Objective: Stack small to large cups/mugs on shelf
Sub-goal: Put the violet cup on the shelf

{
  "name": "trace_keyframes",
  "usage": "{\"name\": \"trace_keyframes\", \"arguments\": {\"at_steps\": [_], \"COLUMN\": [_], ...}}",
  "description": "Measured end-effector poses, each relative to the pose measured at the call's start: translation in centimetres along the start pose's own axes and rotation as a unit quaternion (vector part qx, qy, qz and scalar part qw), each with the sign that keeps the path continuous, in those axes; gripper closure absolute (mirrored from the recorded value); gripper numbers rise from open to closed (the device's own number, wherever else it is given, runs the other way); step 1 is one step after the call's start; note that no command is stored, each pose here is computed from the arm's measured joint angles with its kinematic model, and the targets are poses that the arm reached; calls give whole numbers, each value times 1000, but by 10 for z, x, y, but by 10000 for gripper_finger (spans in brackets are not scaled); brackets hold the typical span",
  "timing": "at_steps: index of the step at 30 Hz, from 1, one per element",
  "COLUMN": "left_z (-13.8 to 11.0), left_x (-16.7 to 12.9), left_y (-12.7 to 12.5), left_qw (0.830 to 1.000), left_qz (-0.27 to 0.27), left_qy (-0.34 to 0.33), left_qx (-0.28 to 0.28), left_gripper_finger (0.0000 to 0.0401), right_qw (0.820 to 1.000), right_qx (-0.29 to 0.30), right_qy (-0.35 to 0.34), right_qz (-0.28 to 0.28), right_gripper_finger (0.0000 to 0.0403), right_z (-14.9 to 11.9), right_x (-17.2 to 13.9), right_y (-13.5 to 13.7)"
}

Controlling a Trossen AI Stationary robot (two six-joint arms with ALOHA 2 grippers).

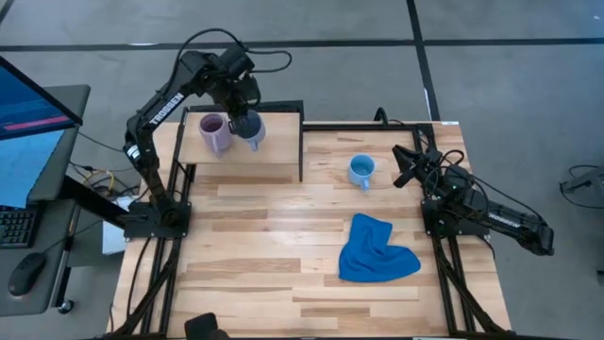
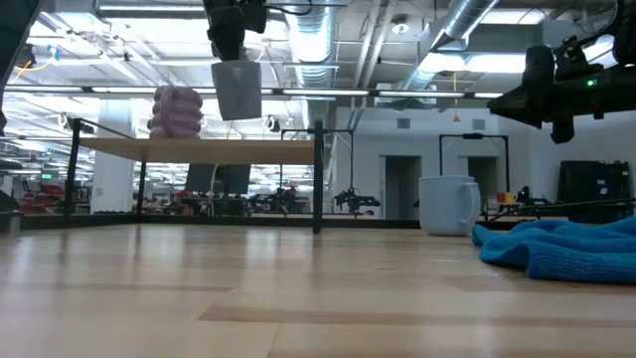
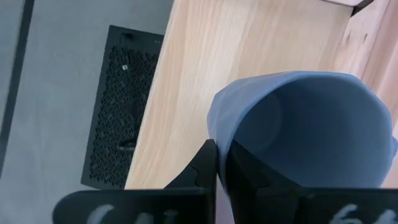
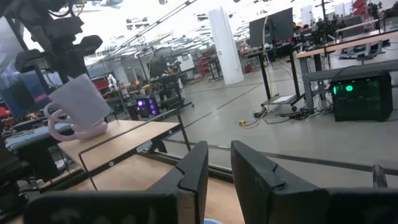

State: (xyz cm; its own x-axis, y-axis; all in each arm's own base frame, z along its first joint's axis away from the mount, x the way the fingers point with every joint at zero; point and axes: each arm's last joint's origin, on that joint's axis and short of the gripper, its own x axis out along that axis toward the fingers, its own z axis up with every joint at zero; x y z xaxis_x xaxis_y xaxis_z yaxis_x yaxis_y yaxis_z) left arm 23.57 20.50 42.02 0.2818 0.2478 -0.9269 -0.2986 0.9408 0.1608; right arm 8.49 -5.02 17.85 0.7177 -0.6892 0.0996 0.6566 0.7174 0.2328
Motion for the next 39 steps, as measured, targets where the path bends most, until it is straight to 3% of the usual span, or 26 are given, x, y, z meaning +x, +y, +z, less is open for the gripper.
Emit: {"name": "trace_keyframes", "arguments": {"at_steps": [16, 39], "left_z": [-14, -17], "left_x": [39, 47], "left_y": [10, 12], "left_qw": [996, 995], "left_qz": [-8, -5], "left_qy": [84, 99], "left_qx": [-5, -1], "left_gripper_finger": [401, 377], "right_qw": [1000, 1000], "right_qx": [0, -1], "right_qy": [0, 0], "right_qz": [0, 0], "right_gripper_finger": [310, 310], "right_z": [0, 0], "right_x": [0, 0], "right_y": [0, 0]}}
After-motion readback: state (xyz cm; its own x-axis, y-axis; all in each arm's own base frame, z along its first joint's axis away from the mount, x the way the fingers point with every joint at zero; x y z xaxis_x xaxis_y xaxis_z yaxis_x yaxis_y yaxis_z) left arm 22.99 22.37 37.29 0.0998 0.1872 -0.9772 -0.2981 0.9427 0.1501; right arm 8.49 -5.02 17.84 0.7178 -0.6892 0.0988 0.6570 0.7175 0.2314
